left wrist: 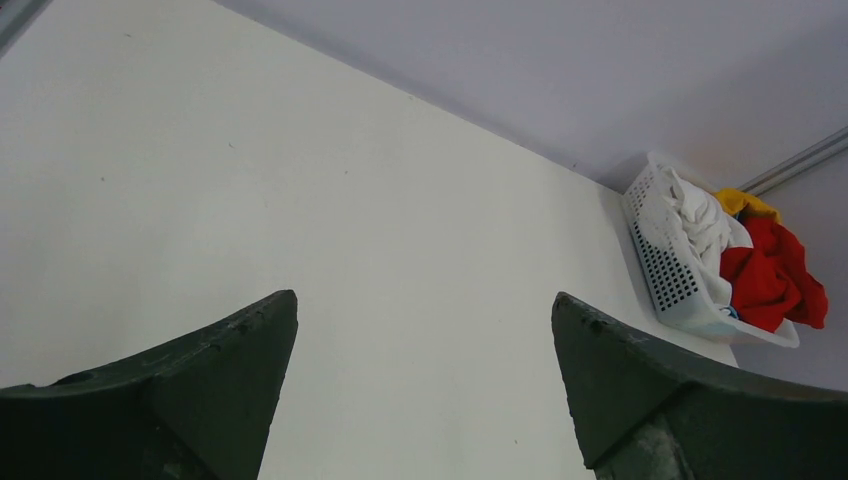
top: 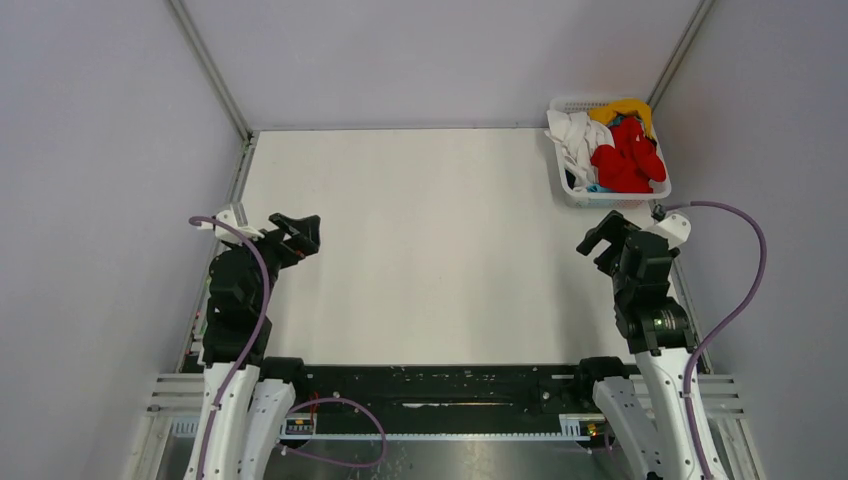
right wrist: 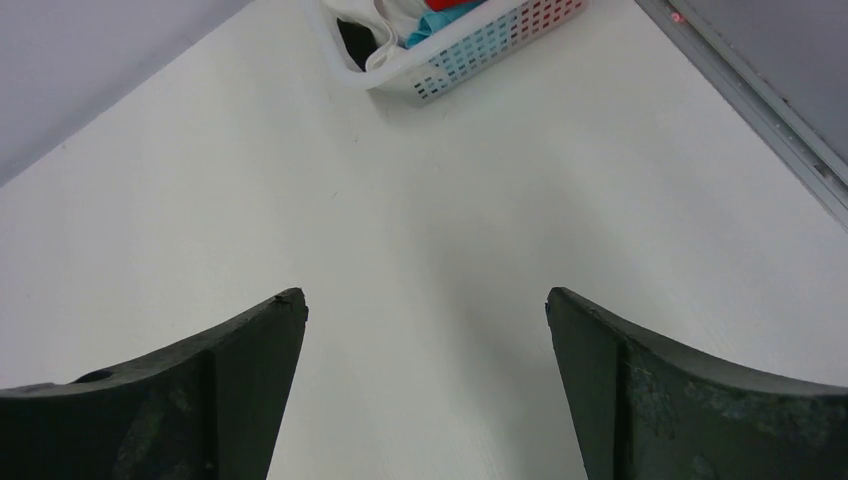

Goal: Fold and stack the t-shirts
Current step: Grab crumpled tshirt from bin with the right arm

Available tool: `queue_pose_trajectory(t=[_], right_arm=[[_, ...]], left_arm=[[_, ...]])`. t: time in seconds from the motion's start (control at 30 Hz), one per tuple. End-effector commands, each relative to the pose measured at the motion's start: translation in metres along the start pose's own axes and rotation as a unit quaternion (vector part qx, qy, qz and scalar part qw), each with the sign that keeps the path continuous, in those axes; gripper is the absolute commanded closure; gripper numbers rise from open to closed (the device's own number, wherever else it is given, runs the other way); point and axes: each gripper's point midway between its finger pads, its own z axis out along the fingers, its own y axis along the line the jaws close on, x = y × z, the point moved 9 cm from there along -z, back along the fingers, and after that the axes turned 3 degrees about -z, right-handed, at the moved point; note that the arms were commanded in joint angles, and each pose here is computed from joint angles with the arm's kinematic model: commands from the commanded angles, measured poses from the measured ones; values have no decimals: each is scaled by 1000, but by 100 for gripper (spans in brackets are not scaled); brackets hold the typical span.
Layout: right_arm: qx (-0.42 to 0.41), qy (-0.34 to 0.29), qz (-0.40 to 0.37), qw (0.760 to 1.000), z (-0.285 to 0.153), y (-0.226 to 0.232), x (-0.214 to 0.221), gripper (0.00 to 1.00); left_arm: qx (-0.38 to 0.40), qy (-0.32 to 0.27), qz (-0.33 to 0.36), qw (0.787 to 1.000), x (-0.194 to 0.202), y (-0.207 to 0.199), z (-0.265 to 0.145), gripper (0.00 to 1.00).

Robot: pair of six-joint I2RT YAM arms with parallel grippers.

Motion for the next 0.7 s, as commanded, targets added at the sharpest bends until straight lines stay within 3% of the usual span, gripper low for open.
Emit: queue_pose_trajectory(t=[0.0,0.2,0.5,0.6,0.67], right_arm=[[-37,-48,-42,997,14,13,-18,1],[22,-49,-69,996,56,35,-64,2],[94,5,-48,994,174,33,-123,2],[113,33,-58,991,213,29,-125,2],[124,51,-66,989,237,27,-122,2]], left_arm=[[9,13,-3,1000,-7,-7,5,1],[-21,19,-2,1000,-10,-4,12,1],[-85,-41,-24,995,-6,15,8,1],[-106,-62,-51,991,-2,21,3,1],[-86,-57,-29,994,-1,19,0,1]])
